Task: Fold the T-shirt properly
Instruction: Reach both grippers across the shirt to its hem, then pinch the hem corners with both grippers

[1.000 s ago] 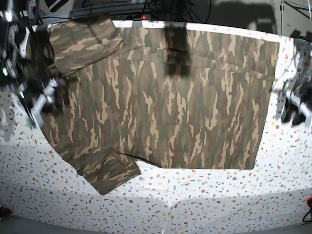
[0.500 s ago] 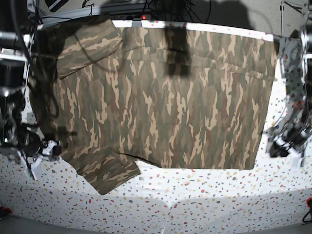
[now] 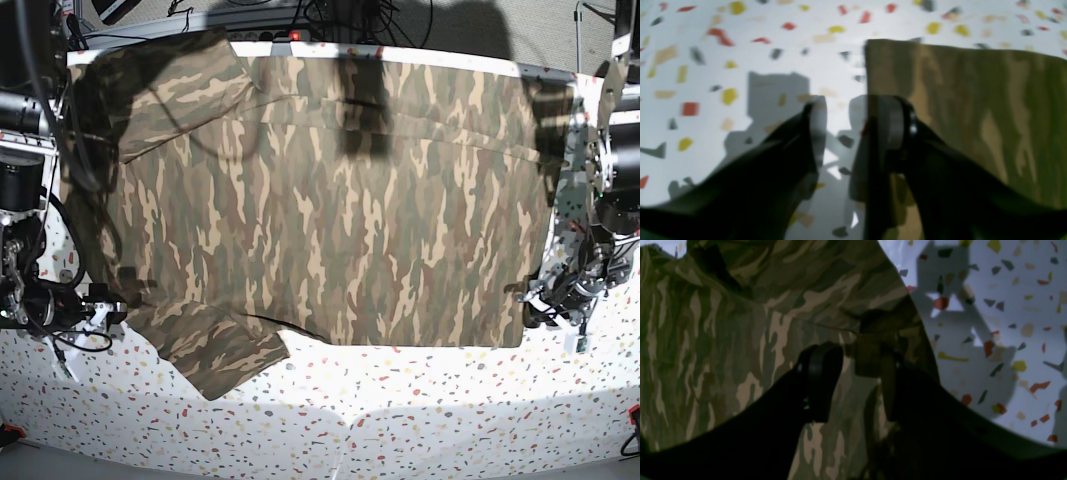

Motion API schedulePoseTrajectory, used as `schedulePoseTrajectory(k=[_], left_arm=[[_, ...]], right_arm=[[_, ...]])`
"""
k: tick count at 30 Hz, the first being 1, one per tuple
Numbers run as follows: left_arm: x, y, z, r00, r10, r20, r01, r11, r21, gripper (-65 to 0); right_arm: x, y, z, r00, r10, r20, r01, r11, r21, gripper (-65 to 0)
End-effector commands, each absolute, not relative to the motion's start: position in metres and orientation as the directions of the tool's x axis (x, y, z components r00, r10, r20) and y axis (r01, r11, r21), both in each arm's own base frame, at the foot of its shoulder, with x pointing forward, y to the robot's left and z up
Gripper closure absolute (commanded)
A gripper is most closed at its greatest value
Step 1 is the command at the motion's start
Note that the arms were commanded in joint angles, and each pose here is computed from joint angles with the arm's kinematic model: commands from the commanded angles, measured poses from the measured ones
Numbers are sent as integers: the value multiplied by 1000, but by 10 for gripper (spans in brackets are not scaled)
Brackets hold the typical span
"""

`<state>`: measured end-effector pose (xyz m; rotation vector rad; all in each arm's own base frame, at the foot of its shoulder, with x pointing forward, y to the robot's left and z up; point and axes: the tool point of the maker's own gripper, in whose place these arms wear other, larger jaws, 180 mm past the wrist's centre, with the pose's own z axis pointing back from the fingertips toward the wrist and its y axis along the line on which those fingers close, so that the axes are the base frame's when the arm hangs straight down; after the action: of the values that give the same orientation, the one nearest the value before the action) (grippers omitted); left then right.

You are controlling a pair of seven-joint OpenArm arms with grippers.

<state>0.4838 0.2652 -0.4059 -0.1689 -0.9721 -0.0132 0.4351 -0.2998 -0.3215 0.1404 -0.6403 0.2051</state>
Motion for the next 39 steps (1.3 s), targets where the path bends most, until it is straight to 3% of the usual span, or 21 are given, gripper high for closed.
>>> schedulePoseTrajectory(k=[1, 8, 13, 22, 31, 39], left_arm=[[503, 266, -379, 506, 74, 860, 100, 985, -144, -216], [496, 231, -394, 555, -27, 831, 226, 967, -120, -216], [500, 250, -392, 529, -23, 848, 152, 986, -68, -216], [499, 247, -393, 517, -22, 856, 158, 985, -70, -216], [467, 242, -431, 587, -20, 809, 167, 981, -97, -215], [450, 193, -451, 680, -71, 730, 288, 941, -177, -215]], right_arm=[[449, -306, -295, 737, 149, 659, -235, 971, 44, -242], [446, -309, -297, 750, 153, 643, -234, 971, 41, -242], [443, -310, -299, 761, 157, 629, -232, 972, 39, -242], [443, -310, -299, 761, 156, 629, -233, 972, 40, -242], [442, -308, -299, 767, 153, 623, -234, 971, 50, -242], [443, -303, -297, 758, 134, 638, -241, 967, 82, -242]])
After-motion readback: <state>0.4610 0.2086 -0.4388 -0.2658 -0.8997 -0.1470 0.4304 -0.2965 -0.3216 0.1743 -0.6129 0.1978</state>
